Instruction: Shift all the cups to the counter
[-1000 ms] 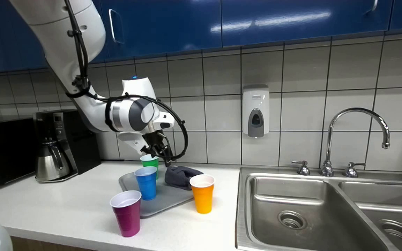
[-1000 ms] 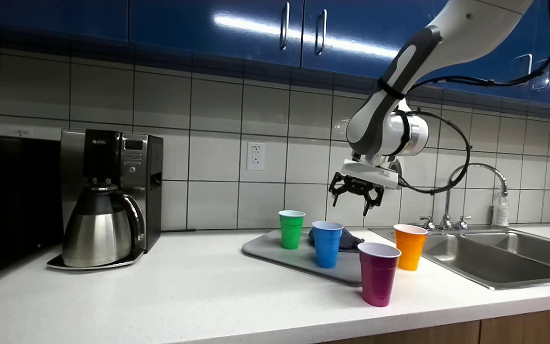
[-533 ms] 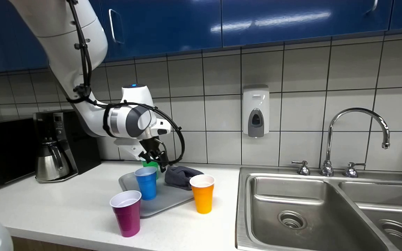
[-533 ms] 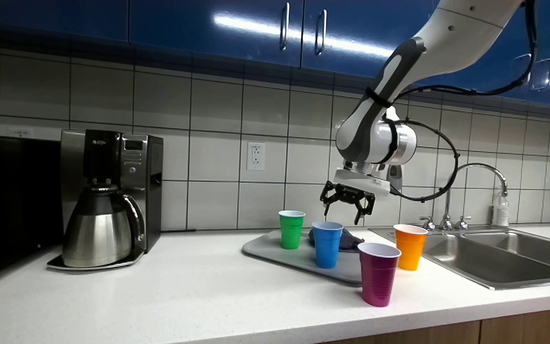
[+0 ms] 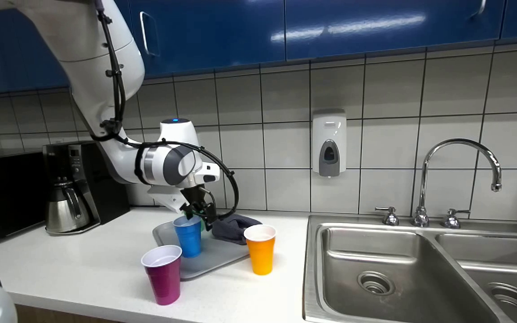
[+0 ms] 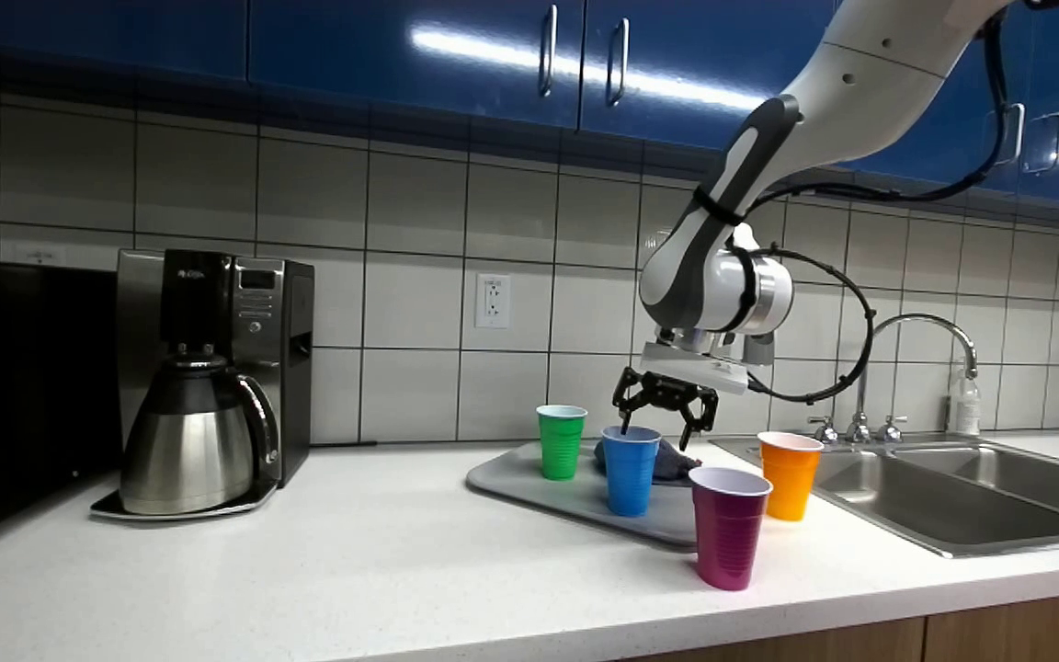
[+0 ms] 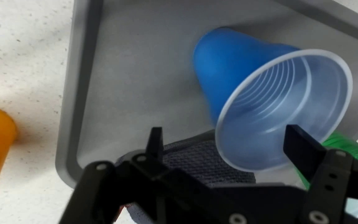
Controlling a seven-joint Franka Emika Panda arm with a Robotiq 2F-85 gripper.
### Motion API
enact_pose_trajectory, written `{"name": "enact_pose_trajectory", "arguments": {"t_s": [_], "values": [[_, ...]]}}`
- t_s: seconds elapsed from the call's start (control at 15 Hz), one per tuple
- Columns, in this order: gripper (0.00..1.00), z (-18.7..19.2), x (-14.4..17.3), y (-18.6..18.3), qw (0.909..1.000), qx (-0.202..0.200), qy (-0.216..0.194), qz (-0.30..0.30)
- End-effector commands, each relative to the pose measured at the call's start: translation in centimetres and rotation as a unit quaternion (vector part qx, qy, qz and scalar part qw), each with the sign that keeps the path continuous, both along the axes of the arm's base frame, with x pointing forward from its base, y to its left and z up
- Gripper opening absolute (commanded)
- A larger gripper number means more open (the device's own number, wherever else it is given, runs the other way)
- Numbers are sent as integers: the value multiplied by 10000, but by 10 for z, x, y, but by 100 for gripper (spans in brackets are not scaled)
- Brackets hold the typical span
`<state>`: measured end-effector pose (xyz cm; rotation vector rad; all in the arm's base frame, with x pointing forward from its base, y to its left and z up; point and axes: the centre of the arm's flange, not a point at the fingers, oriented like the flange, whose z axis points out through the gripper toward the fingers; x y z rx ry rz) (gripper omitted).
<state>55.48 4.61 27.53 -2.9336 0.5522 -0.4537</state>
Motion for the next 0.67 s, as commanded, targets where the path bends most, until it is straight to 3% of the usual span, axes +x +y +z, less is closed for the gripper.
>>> {"name": "enact_pose_trajectory", "arguments": {"t_s": [0.0, 0.47, 0.53, 0.6], "values": [[100, -7, 7, 0, 9998, 64, 156, 108], [100, -17, 7, -2, 9996, 99, 271, 54], [75, -17, 7, -2, 9996, 103, 260, 46], [74, -17, 7, -2, 9996, 102, 250, 37]]}}
